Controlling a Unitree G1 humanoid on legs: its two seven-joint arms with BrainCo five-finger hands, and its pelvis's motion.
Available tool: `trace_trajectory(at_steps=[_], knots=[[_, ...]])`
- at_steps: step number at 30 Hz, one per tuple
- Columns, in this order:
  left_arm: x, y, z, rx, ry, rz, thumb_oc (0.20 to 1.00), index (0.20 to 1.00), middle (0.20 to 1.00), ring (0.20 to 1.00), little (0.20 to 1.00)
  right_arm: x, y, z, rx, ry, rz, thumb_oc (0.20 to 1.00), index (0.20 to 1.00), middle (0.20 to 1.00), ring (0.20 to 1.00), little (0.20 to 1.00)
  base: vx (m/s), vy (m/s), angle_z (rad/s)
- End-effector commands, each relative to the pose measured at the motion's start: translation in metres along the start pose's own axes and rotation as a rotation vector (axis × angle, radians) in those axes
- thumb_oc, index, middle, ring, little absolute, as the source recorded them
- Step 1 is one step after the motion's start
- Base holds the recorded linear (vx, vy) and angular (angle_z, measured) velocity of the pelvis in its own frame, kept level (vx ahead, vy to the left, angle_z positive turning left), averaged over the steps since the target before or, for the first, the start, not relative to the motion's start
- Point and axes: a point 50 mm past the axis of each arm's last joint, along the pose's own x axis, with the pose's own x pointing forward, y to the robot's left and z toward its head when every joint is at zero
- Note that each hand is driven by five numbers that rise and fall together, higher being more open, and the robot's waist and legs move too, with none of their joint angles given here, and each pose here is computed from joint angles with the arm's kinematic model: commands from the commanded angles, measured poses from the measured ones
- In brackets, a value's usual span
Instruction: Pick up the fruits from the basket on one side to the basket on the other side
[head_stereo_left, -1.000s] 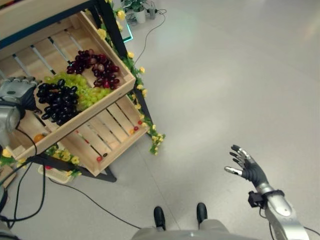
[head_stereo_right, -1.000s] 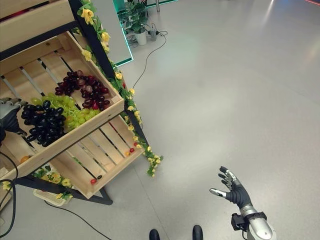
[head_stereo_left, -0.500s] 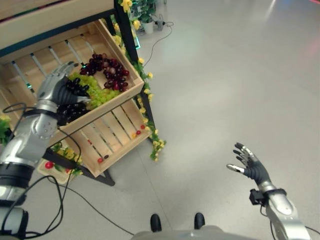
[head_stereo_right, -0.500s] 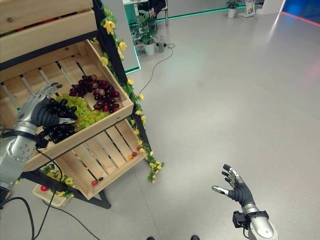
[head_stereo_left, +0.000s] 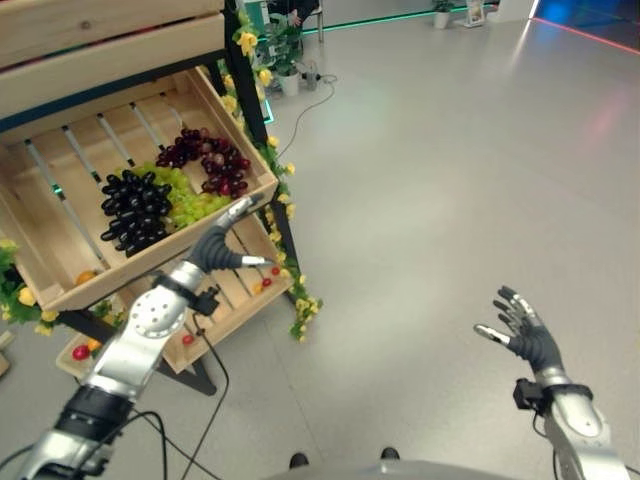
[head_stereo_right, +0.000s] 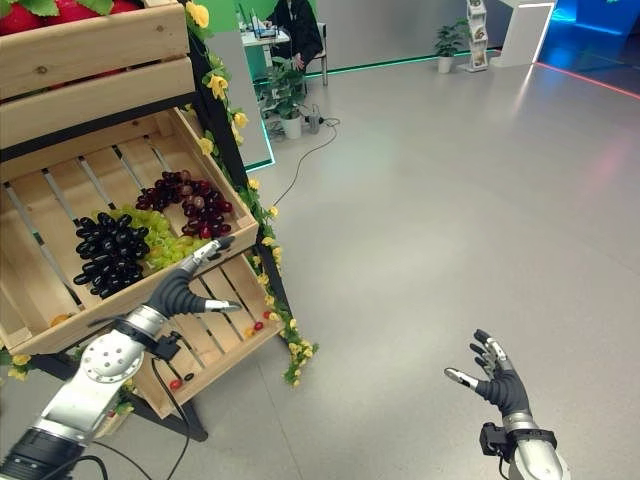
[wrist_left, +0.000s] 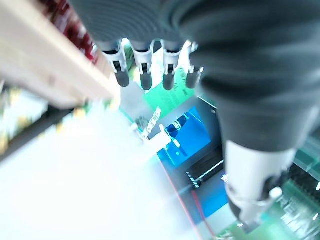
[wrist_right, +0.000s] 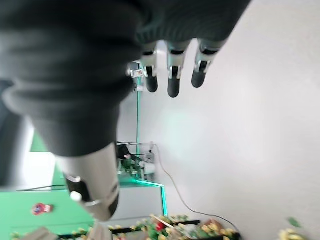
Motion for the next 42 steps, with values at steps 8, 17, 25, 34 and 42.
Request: trace_trajectory(at_steps=[8, 17, 25, 34, 42], knots=[[-0.033, -0.011, -0.028, -0.399, 0.057, 0.261, 1.000, 1.000, 1.000, 1.000, 1.000, 0.000, 0.011, 0.014, 0.156, -0.139, -0.069, 1.000, 1.000, 1.000, 1.000, 1.000, -0.15, 0.192, -0.79], [-0.043, -0.006, -0.043, -0.440, 0.110, 0.419, 1.000, 1.000, 1.000, 1.000, 1.000, 0.006, 0.047, 0.006, 0.278, -0.125, -0.008, 1.000, 1.000, 1.000, 1.000, 1.000, -0.27, 0.057, -1.13], [-0.054, 0.001, -0.048, -0.379, 0.157, 0.499, 1.000, 1.000, 1.000, 1.000, 1.000, 0.013, 0.055, 0.006, 0.236, -0.111, -0.008, 1.000, 1.000, 1.000, 1.000, 1.000, -0.15, -0.181, -0.75], [-0.059, 0.007, -0.061, -0.337, 0.226, 0.573, 1.000, 1.000, 1.000, 1.000, 1.000, 0.009, 0.043, -0.001, 0.150, -0.070, -0.002, 1.000, 1.000, 1.000, 1.000, 1.000, -0.02, -0.321, -0.35], [-0.060, -0.008, -0.069, -0.407, 0.261, 0.578, 1.000, 1.000, 1.000, 1.000, 1.000, 0.010, 0.031, -0.012, 0.085, -0.009, -0.043, 1.000, 1.000, 1.000, 1.000, 1.000, -0.02, -0.146, 0.00]])
